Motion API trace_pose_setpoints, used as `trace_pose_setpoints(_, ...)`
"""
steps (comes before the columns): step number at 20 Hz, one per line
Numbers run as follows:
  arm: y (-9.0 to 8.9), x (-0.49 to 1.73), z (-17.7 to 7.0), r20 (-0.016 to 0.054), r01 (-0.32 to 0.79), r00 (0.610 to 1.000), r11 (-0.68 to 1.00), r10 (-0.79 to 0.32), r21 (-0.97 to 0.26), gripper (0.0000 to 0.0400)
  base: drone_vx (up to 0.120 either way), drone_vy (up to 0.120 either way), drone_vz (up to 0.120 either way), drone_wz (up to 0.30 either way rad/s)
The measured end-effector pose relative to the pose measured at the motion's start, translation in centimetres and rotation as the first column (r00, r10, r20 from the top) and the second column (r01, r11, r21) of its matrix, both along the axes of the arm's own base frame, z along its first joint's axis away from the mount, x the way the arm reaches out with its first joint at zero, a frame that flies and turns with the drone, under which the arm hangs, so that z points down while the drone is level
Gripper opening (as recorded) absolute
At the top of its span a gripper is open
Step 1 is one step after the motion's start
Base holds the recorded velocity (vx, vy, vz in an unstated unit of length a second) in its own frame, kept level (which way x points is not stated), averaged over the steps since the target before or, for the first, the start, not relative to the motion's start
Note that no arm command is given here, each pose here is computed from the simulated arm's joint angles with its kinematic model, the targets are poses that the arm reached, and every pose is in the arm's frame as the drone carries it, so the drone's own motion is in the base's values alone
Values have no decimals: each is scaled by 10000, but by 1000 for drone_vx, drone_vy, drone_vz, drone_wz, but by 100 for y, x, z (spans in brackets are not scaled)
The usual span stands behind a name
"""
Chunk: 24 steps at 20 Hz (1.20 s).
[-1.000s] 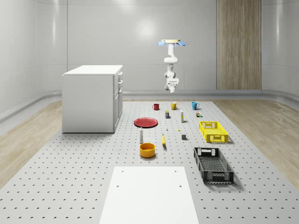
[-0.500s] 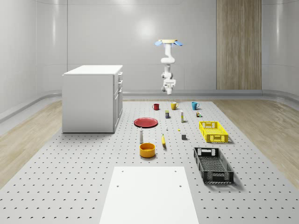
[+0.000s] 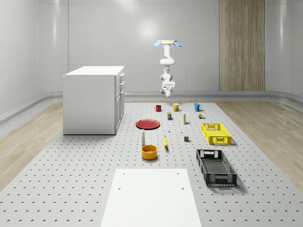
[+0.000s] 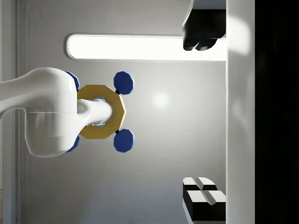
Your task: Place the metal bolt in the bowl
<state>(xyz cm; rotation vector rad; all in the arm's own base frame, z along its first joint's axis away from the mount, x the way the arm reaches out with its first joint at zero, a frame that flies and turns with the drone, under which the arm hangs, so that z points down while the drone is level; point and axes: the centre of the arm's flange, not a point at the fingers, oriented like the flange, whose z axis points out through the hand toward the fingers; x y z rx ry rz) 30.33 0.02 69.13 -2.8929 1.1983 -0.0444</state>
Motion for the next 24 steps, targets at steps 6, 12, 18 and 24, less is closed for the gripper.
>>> trace_pose_setpoints(6,3,-4,0,46,1,10000,10000,-1,-28,400,120,-120,0,0)
trace_pose_setpoints(12,11,-9,0,91,3,10000,9999,-2,-106,400,120,-73,0,0)
trace_pose_setpoints(18,32,-14,0,137,9,9999,9995,-4,-320,400,120,0,0,0)
trace_pose_setpoints(24,91,-18,-4,182,27,9998,9958,-10,-910,400,120,0,0,0)
